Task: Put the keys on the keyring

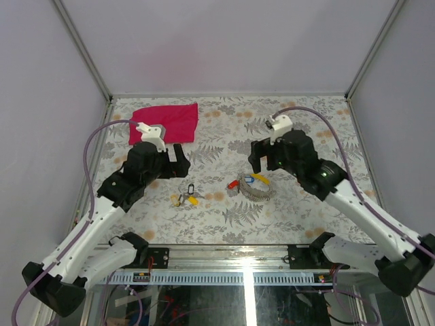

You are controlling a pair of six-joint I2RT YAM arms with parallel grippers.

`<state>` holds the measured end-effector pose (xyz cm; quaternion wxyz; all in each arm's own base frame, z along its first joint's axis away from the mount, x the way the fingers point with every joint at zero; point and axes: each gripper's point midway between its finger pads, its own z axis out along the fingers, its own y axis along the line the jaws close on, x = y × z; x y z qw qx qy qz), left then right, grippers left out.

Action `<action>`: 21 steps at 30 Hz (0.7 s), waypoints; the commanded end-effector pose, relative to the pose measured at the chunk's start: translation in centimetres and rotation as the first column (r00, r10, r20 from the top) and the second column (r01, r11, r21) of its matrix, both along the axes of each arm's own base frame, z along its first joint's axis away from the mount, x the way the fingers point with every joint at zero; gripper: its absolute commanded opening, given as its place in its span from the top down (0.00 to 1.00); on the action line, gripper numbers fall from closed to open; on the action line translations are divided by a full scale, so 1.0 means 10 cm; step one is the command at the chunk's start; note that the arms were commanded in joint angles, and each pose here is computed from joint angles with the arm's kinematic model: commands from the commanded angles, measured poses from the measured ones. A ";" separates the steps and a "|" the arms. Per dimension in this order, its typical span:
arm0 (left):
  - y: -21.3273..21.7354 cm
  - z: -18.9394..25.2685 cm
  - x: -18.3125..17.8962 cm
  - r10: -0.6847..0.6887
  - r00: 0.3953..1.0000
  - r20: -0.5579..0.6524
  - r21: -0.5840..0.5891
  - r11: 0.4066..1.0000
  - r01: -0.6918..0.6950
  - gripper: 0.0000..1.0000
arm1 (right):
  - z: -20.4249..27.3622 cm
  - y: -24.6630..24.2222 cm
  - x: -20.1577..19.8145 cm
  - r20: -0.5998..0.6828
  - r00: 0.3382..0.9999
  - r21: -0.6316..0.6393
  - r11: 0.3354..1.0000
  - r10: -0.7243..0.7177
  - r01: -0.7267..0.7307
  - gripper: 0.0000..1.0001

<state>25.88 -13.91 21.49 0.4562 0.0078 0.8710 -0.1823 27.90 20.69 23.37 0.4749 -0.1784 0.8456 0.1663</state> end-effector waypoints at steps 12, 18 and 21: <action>0.50 0.62 -0.27 0.196 0.947 0.253 -0.118 0.978 -0.171 0.00 | 0.61 -1.00 -0.62 0.281 0.938 0.121 0.977 -0.203 0.175 0.01; 0.55 0.51 -0.33 0.203 0.946 0.252 -0.111 0.977 -0.180 0.00 | 0.49 -1.07 -0.70 0.289 0.929 0.166 0.968 -0.230 0.189 0.01; 0.57 0.48 -0.34 0.201 0.944 0.262 -0.109 0.978 -0.178 0.00 | 0.45 -1.08 -0.68 0.286 0.928 0.166 0.966 -0.241 0.199 0.01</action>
